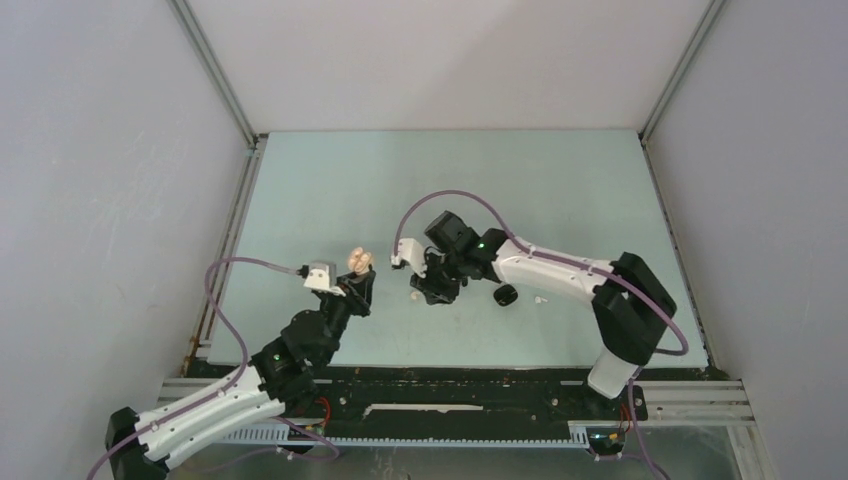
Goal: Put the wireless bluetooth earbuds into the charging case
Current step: Pick up the left earbud from the center of the board.
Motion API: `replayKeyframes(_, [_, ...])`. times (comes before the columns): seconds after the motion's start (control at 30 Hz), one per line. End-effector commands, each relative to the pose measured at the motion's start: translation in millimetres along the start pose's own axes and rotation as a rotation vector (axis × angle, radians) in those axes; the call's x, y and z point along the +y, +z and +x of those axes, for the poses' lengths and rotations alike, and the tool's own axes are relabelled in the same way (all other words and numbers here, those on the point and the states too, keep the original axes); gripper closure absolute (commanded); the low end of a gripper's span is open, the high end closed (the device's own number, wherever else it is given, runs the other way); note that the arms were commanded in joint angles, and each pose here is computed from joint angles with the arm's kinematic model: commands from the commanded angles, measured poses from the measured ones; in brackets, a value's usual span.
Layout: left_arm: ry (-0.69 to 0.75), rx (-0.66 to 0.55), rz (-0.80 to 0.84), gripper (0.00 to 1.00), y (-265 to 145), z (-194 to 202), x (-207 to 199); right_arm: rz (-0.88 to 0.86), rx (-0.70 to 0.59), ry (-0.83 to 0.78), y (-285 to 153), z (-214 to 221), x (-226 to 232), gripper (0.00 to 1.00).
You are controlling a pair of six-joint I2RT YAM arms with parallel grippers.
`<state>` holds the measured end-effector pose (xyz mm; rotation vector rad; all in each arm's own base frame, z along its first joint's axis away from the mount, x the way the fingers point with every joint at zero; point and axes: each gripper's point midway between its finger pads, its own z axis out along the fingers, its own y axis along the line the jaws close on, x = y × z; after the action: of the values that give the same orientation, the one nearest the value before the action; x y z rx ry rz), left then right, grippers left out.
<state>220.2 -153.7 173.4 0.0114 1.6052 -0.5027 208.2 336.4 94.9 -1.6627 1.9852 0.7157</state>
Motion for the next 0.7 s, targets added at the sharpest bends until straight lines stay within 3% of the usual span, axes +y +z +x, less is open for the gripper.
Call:
replayKeyframes(0.0, [-0.031,-0.011,-0.162,1.00,-8,6,35,0.104,-0.034,-0.059,21,-30,-20,0.70])
replayKeyframes(0.27, [-0.053,-0.024,-0.200,1.00,-15,6,46,0.104,0.044,-0.049,64,-34,-26,0.65])
replayKeyframes(0.67, [-0.050,-0.037,-0.224,1.00,-17,3,52,0.104,0.122,-0.006,88,-25,-35,0.66])
